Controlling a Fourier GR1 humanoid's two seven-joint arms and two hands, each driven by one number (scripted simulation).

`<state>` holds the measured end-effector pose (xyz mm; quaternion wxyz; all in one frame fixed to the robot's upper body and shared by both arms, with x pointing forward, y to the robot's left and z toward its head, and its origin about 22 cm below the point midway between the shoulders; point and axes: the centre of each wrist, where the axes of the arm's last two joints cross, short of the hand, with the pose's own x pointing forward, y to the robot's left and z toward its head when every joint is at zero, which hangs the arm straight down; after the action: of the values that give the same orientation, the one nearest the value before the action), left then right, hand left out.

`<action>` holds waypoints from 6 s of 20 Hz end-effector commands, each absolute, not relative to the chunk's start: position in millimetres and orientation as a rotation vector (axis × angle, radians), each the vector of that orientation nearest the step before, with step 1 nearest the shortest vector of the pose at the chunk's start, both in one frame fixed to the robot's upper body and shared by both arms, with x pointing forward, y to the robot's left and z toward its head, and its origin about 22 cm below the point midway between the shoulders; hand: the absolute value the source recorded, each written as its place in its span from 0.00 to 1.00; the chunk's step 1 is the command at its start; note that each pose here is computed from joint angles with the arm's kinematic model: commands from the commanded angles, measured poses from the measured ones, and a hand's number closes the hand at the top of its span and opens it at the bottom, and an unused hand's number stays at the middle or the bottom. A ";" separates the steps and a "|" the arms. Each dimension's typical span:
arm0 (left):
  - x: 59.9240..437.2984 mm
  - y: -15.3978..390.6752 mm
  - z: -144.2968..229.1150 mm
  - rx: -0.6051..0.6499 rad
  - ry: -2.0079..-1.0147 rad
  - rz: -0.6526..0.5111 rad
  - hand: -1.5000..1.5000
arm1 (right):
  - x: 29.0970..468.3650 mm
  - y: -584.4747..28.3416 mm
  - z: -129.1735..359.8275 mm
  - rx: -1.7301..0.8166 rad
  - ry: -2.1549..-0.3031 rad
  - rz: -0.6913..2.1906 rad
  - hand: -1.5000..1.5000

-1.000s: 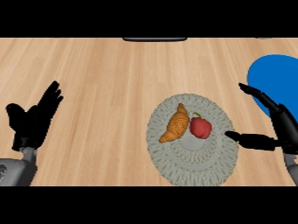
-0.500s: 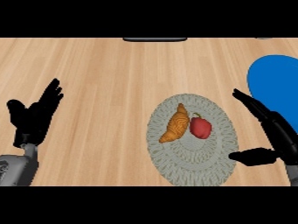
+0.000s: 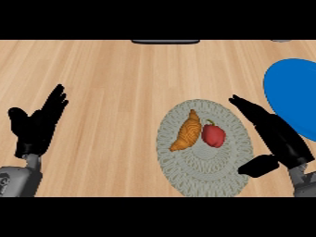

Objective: Pick the bell pepper from the placemat and place it in the plate

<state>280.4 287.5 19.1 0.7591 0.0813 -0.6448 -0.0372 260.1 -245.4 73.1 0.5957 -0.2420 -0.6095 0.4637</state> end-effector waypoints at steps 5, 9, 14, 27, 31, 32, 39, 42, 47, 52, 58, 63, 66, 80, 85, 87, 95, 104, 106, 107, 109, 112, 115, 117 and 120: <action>277.7 300.2 13.4 0.185 -1.418 -0.078 0.50 | 270.7 -223.0 77.0 -0.699 -1.188 1.243 0.00; 286.8 291.7 24.9 0.171 -1.408 -0.101 0.50 | 271.7 -199.0 59.2 -0.680 -1.140 1.282 0.00; 283.4 282.4 26.1 0.181 -1.415 -0.075 0.50 | 295.2 -192.3 70.6 -0.657 -1.077 1.303 0.00; 264.9 295.3 4.0 0.162 -1.405 -0.081 0.50 | 320.6 -185.6 37.6 -0.726 -1.022 1.325 0.00; 290.0 282.8 15.9 0.190 -1.407 -0.075 0.50 | 321.0 -178.3 24.0 -0.701 -0.972 1.386 0.00; 284.2 289.8 10.5 0.175 -1.419 -0.098 0.50 | 318.3 -195.9 23.6 -0.678 -0.944 1.416 0.00; 270.4 291.7 35.9 0.162 -1.411 -0.088 0.50 | 298.3 -164.5 12.8 -0.607 -1.036 1.494 1.00; 273.9 289.8 14.6 0.168 -1.400 -0.093 0.50 | 310.9 -175.8 -9.3 -0.591 -1.030 1.483 1.00; 277.7 278.2 14.4 0.174 -1.402 -0.071 0.50 | 290.1 -165.7 2.2 -0.487 -1.145 1.464 1.00; 282.9 279.3 18.3 0.177 -1.394 -0.089 0.50 | 286.1 -218.9 25.3 -0.316 -1.359 1.434 1.00; 280.6 291.3 25.0 0.184 -1.397 -0.056 0.50 | 246.6 -226.6 62.4 -0.605 -1.653 1.251 1.00; 271.3 296.1 9.8 0.198 -1.395 -0.058 0.50 | 247.5 -244.5 100.2 -0.907 -1.848 0.930 1.00; 272.8 293.1 17.2 0.191 -1.404 -0.059 0.50 | 247.9 -255.4 113.8 -1.018 -1.819 0.802 1.00; 283.6 283.5 28.0 0.163 -1.402 -0.074 0.50 | 301.9 -397.4 115.9 -1.035 -1.650 0.495 1.00; 275.7 261.7 18.7 0.154 -1.416 -0.083 0.50 | 306.9 -440.7 81.3 -1.056 -1.594 0.533 1.00; 279.6 285.2 30.2 0.157 -1.415 -0.094 0.50 | 315.3 -454.0 88.9 -1.087 -1.555 0.575 1.00; 284.5 279.4 29.1 0.140 -1.432 -0.106 0.50 | 321.7 -485.9 69.0 -0.822 -1.374 0.609 0.00; 286.8 290.8 19.5 0.174 -1.423 -0.096 0.50 | 316.0 -510.8 80.5 -0.775 -1.746 0.589 0.00; 286.3 277.7 20.3 0.145 -1.421 -0.099 0.50 | 345.3 -481.7 88.2 -0.658 -1.868 0.521 0.00; 278.6 281.9 15.4 0.150 -1.403 -0.085 0.50 | 334.6 -497.6 97.9 -0.609 -1.949 0.509 0.00; 289.0 296.8 28.1 0.175 -1.391 -0.096 0.50 | 343.4 -493.7 110.6 -0.500 -1.991 0.456 0.00; 283.8 279.1 21.6 0.179 -1.401 -0.075 0.50 | 334.6 -508.2 115.5 -0.433 -1.935 0.331 0.00; 280.5 284.8 27.7 0.186 -1.395 -0.090 0.50 | 324.2 -519.8 108.2 -0.281 -1.805 0.233 0.00; 287.8 299.6 24.4 0.171 -1.401 -0.081 0.50 | 326.6 -521.0 113.6 -0.175 -1.767 0.232 0.00; 278.6 277.2 28.0 0.158 -1.424 -0.098 0.50 | 302.0 -549.2 124.1 -0.154 -1.726 0.206 0.00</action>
<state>284.7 286.4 24.6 0.7578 0.0794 -0.6463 -0.0414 320.7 -526.5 114.3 0.6273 -0.1245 -0.7625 0.0976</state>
